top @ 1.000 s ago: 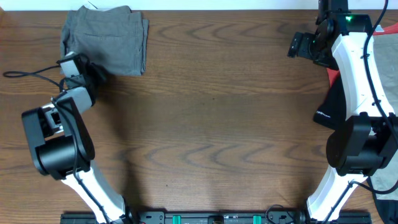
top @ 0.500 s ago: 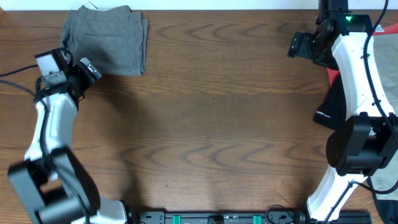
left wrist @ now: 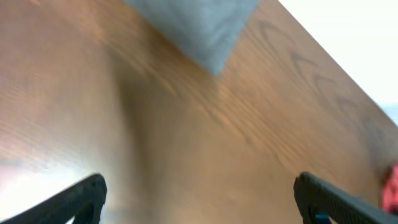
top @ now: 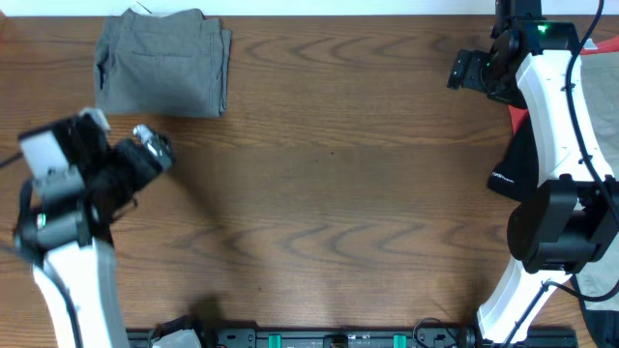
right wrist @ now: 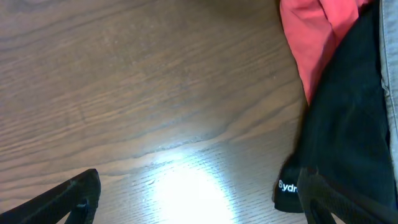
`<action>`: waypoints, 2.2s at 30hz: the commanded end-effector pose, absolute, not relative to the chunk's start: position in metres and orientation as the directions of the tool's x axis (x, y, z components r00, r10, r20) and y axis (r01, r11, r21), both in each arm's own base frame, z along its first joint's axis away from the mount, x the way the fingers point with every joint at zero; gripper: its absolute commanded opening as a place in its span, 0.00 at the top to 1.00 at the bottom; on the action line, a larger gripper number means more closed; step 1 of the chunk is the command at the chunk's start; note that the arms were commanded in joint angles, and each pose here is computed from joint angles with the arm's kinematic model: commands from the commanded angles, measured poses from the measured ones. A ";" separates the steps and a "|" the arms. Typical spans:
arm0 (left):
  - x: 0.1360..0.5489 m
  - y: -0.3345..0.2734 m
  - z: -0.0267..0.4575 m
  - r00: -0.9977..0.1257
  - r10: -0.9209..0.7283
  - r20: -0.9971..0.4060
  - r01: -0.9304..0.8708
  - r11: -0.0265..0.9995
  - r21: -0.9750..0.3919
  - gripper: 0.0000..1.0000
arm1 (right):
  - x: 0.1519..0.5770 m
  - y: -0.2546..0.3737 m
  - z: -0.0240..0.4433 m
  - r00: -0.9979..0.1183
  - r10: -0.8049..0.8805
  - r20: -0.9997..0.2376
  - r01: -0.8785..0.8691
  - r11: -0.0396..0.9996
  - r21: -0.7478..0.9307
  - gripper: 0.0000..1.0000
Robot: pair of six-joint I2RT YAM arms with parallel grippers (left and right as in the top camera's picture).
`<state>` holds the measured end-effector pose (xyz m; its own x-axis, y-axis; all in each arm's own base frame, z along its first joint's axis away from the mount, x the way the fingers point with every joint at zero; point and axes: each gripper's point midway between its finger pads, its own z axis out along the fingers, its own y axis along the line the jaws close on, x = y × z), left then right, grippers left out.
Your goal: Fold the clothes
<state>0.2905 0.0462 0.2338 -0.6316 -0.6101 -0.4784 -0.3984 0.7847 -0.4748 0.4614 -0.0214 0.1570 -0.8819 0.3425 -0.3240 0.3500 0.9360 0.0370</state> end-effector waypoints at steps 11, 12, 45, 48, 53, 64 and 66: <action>0.229 0.018 0.272 -0.588 -0.600 -0.543 -0.337 0.792 -0.510 0.02 | 0.460 -0.024 0.157 -0.876 0.361 -0.321 0.368 0.929 0.041 0.01; 0.228 0.018 0.272 -0.587 -0.599 -0.544 -0.336 0.792 -0.510 0.02 | 0.460 -0.024 0.157 -0.876 0.361 -0.321 0.368 0.929 0.041 0.01; 0.194 -0.014 0.201 -0.538 -0.317 -0.781 -0.080 0.942 -0.327 0.02 | 0.460 -0.024 0.157 -0.876 0.361 -0.321 0.368 0.929 0.041 0.01; 0.203 -0.016 0.197 -0.451 -0.292 -0.843 -0.028 0.949 -0.314 0.02 | 0.460 -0.024 0.157 -0.876 0.361 -0.321 0.368 0.929 0.041 0.01; 0.220 -0.022 0.188 -0.313 -0.267 -0.911 0.059 0.952 -0.300 0.02 | 0.460 -0.024 0.157 -0.876 0.361 -0.321 0.368 0.929 0.040 0.01; 0.240 -0.018 0.159 -0.164 -0.257 -0.952 0.076 0.959 -0.272 0.02 | 0.460 -0.024 0.157 -0.876 0.361 -0.321 0.368 0.929 0.040 0.01; 0.241 -0.010 0.156 -0.140 -0.258 -0.956 0.036 0.964 -0.265 0.02 | 0.460 -0.024 0.157 -0.876 0.361 -0.321 0.368 0.929 0.041 0.01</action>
